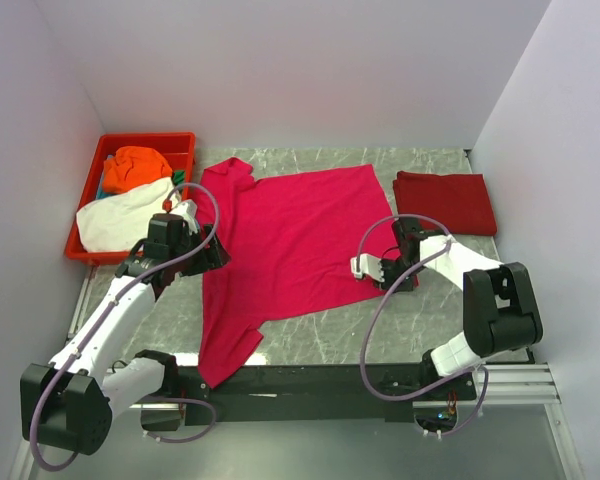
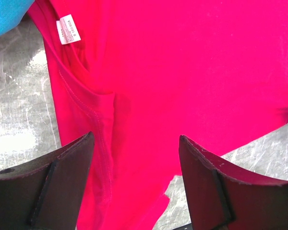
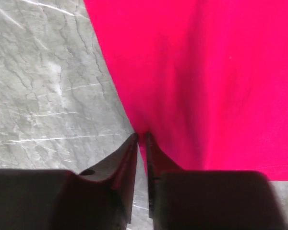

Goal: Fold and stack the t-shirts
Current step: Flatten the tshirt out

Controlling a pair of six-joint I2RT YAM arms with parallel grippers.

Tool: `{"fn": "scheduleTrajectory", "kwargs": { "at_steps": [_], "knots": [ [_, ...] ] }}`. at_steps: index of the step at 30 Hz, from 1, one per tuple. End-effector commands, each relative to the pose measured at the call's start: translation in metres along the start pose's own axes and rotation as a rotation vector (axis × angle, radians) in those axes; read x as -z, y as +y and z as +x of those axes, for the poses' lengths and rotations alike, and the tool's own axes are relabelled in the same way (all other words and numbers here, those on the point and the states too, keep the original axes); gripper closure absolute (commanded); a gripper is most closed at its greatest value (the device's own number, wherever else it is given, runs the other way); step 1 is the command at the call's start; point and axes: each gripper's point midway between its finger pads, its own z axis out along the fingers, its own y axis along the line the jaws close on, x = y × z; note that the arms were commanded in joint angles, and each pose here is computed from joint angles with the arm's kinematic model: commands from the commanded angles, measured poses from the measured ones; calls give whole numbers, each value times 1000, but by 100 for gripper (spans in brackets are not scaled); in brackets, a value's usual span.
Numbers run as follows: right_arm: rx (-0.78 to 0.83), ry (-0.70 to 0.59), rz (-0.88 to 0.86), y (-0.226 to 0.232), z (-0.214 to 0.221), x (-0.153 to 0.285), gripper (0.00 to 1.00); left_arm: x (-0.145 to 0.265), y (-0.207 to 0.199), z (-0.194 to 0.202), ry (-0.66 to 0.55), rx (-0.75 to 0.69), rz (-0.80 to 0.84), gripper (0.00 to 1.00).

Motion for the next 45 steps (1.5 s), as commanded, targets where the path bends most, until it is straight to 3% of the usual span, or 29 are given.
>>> {"fn": "scheduleTrajectory", "kwargs": {
  "at_steps": [1,2,4,9,13,16,18,19,22,27,30,31,33,34,37,45],
  "knots": [
    [-1,42,-43,16,9,-1,87,6,-11,-16,-58,-22,38,23],
    [5,43,-30,19,9,3,95,6,-11,-16,-57,-24,39,23],
    [17,62,-38,37,14,9,100,6,-12,-17,-60,-26,41,23],
    [53,118,-72,84,28,27,100,7,-14,-19,-64,-30,48,24],
    [88,189,8,101,38,56,100,9,-20,-28,-85,-46,71,24],
    [95,134,16,110,26,68,100,8,-28,-41,-101,-59,87,24],
    [82,101,33,107,17,75,93,5,-35,-49,-91,-60,103,24],
    [53,90,48,105,14,77,82,4,-39,-51,-84,-59,114,24],
    [-15,24,159,79,-3,89,67,-8,-46,-48,-27,-56,142,25],
    [-196,-168,398,-1,-38,114,63,-29,-67,-39,59,-118,144,27],
    [-408,-297,389,-42,-51,123,61,-46,-78,-34,116,-155,119,29],
    [-553,-333,356,-57,-44,116,60,-52,-79,-34,122,-166,102,30],
    [-637,-412,317,-79,-54,121,60,-68,-79,-26,164,-164,69,35],
    [-740,-413,268,-87,-45,107,60,-74,-79,-23,177,-149,61,38],
    [-830,-388,260,-106,-34,89,60,-99,-70,-6,216,-122,-23,42],
    [-956,-163,339,-120,23,50,60,-133,-49,47,296,-105,-140,44]
  ]
}}
